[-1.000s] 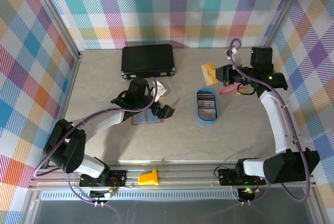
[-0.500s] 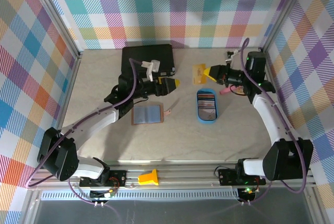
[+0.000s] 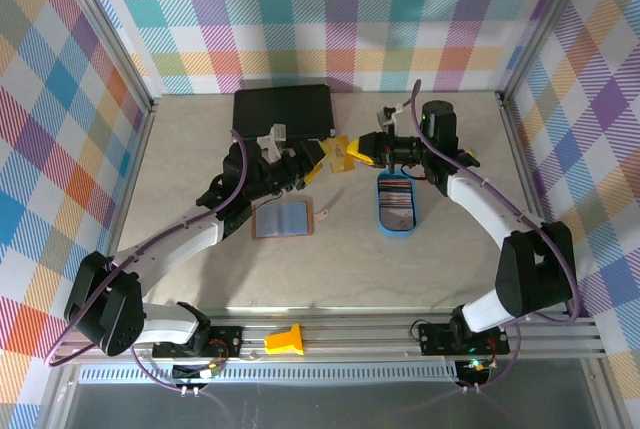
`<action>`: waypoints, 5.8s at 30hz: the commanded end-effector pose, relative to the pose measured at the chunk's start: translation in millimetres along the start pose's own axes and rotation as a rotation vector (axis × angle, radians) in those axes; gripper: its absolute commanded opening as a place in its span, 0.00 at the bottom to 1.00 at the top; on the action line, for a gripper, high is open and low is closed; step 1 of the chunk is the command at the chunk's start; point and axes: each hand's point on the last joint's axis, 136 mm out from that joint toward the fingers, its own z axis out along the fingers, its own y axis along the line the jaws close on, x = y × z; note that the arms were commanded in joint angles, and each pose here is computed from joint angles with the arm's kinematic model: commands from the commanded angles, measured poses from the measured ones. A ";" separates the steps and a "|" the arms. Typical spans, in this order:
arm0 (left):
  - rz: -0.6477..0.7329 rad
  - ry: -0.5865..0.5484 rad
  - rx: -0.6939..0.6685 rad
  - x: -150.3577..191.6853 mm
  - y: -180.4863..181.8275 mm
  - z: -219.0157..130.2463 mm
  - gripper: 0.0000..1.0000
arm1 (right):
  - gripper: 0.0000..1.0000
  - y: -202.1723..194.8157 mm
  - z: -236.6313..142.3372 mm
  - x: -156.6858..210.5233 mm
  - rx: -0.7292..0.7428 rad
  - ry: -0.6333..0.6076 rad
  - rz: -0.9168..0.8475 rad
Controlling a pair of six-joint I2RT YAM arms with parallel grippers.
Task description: Put the credit cards into the card holder
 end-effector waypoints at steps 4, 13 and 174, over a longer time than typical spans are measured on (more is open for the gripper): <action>-0.048 -0.046 0.074 -8.3 -15.4 -0.9 0.66 | 0.00 6.7 3.9 -10.0 -0.038 -0.010 0.004; -0.092 -0.006 0.128 -10.8 -18.8 23.0 0.53 | 0.00 11.5 4.9 -14.6 -0.058 -0.021 0.003; -0.103 0.021 -0.473 -14.8 241.3 -140.9 0.65 | 0.00 -174.1 152.5 89.7 0.602 -0.005 -0.115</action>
